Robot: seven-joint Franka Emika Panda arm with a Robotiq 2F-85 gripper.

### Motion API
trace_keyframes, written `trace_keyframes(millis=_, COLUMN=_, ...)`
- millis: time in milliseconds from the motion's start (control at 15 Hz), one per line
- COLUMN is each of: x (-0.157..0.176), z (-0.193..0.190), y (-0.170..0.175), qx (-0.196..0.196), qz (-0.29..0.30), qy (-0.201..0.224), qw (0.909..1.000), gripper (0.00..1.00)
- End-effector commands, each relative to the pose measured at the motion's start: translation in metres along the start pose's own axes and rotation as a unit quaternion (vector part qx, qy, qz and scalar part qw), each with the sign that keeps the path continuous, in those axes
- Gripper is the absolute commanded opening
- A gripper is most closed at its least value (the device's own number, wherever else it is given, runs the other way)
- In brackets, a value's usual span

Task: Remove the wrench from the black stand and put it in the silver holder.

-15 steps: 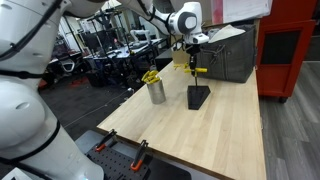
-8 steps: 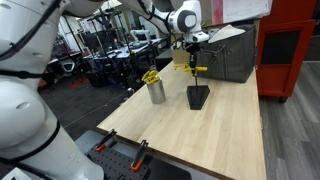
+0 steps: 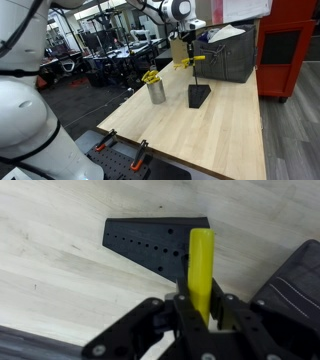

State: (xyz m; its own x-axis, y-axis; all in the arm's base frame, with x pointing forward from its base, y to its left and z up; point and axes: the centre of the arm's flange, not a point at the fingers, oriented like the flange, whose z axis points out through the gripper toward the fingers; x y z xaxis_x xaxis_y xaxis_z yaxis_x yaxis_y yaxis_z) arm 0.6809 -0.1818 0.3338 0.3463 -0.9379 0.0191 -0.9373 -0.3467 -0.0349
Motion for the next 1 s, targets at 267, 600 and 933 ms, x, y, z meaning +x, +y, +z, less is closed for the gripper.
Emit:
trace_keyframes(millis=267, x=-0.046, z=-0.083, y=0.047, qx=0.037, qz=-0.144, qy=-0.007, qw=0.9889, gripper=0.06)
trace_keyframes(millis=600, x=-0.089, z=-0.105, y=0.057, qx=0.05, qz=-0.246, qy=-0.006, qw=0.968, gripper=0.06)
trace_keyframes(millis=933, x=-0.143, z=-0.118, y=0.053, qx=0.057, qz=-0.341, qy=-0.008, qw=0.9383, gripper=0.06)
